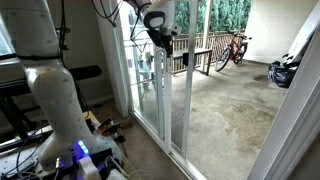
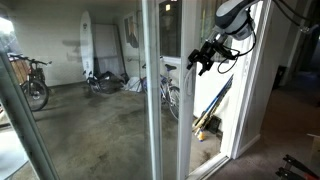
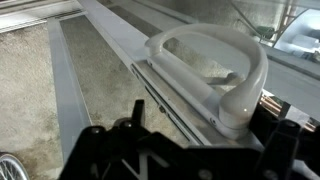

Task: Slide the glass door to the right.

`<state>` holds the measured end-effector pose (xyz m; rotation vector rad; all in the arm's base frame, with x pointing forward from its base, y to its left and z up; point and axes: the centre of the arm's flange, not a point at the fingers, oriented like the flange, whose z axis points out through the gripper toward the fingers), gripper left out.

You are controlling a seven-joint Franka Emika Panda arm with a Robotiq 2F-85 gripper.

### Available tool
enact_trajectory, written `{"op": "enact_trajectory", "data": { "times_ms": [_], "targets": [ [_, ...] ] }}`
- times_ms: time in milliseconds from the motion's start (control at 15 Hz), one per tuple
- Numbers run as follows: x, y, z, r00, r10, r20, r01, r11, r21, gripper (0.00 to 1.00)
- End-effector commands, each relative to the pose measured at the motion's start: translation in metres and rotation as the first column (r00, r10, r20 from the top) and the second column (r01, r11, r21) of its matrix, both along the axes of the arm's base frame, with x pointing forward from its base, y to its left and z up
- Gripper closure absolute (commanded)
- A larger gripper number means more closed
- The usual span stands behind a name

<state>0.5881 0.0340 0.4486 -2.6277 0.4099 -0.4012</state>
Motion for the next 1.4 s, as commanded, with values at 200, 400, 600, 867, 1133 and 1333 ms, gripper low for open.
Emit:
{"op": "enact_trajectory", "data": {
  "times_ms": [200, 400, 600, 867, 1133, 1333],
  "targets": [
    [-0.006, -0.085, -0.034, 0.989, -0.116, -0.09, 0.112, 0.993, -0.049, 0.0],
    [-0.007, -0.097, -0.036, 0.985, -0.136, -0.103, 0.133, 0.99, -0.038, 0.0],
    [-0.012, -0.11, -0.036, 0.981, -0.153, -0.123, 0.154, 0.988, 0.001, 0.0],
    [-0.026, -0.132, -0.034, 0.96, -0.238, -0.151, 0.257, 0.959, 0.121, 0.0],
    [-0.037, -0.156, -0.042, 0.941, -0.296, -0.167, 0.327, 0.922, 0.208, 0.0],
    [-0.037, -0.176, -0.048, 0.943, -0.287, -0.17, 0.321, 0.921, 0.222, 0.0]
  ]
}}
